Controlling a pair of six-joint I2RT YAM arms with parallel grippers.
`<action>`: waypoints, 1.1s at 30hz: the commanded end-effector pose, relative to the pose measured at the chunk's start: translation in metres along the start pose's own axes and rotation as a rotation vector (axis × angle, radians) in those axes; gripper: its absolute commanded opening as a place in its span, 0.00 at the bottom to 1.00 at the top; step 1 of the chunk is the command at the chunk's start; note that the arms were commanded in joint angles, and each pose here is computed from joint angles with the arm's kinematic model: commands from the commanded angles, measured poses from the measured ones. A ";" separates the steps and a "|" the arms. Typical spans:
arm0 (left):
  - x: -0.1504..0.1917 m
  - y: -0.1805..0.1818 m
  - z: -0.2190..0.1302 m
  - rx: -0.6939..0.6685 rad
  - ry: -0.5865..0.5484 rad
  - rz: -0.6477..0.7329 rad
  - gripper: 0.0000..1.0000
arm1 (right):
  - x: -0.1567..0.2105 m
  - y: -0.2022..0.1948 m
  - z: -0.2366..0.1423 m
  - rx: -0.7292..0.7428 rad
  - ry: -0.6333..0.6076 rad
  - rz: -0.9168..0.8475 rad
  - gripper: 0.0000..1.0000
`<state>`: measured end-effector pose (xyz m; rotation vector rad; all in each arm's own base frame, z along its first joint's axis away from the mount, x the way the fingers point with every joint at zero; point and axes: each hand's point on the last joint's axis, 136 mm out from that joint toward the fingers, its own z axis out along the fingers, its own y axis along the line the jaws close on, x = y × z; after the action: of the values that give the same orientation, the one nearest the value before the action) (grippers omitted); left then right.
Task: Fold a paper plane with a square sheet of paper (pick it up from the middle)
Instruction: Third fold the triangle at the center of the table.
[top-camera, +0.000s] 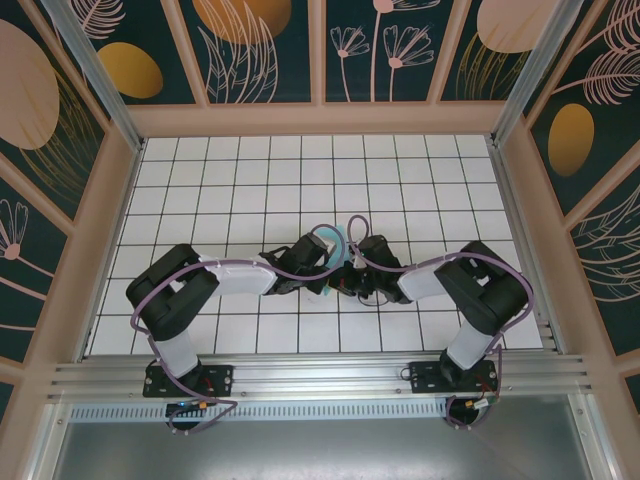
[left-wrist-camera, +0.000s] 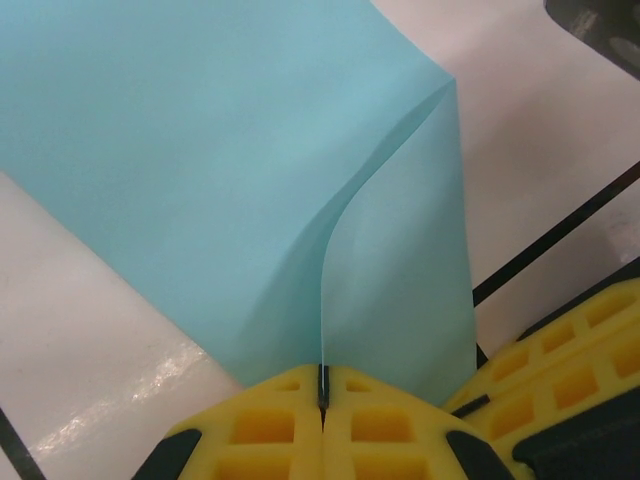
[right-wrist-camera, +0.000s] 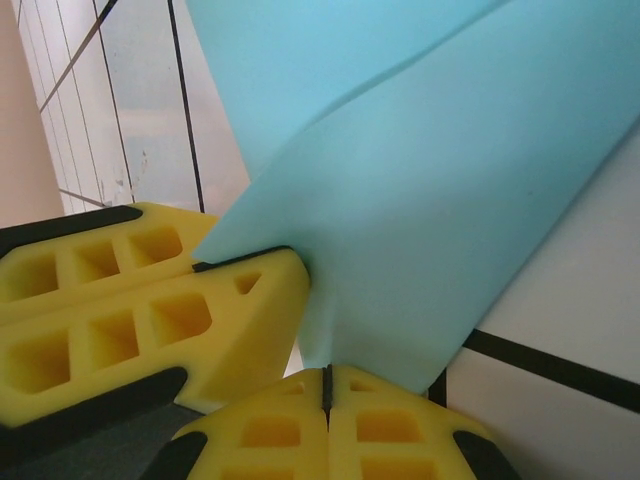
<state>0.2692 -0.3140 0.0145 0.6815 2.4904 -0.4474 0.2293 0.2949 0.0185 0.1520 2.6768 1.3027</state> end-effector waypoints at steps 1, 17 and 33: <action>0.035 0.017 0.008 -0.062 0.121 0.015 0.00 | 0.004 -0.005 -0.004 0.026 -0.015 -0.004 0.04; 0.035 0.016 0.009 -0.055 0.124 0.016 0.00 | 0.019 0.000 0.008 0.007 0.007 0.008 0.04; 0.035 0.016 0.007 -0.058 0.120 0.014 0.00 | 0.023 0.015 -0.001 -0.001 0.007 -0.021 0.04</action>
<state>0.2691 -0.3140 0.0146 0.6817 2.4911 -0.4469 0.2081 0.3043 0.0229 0.1413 2.6843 1.3026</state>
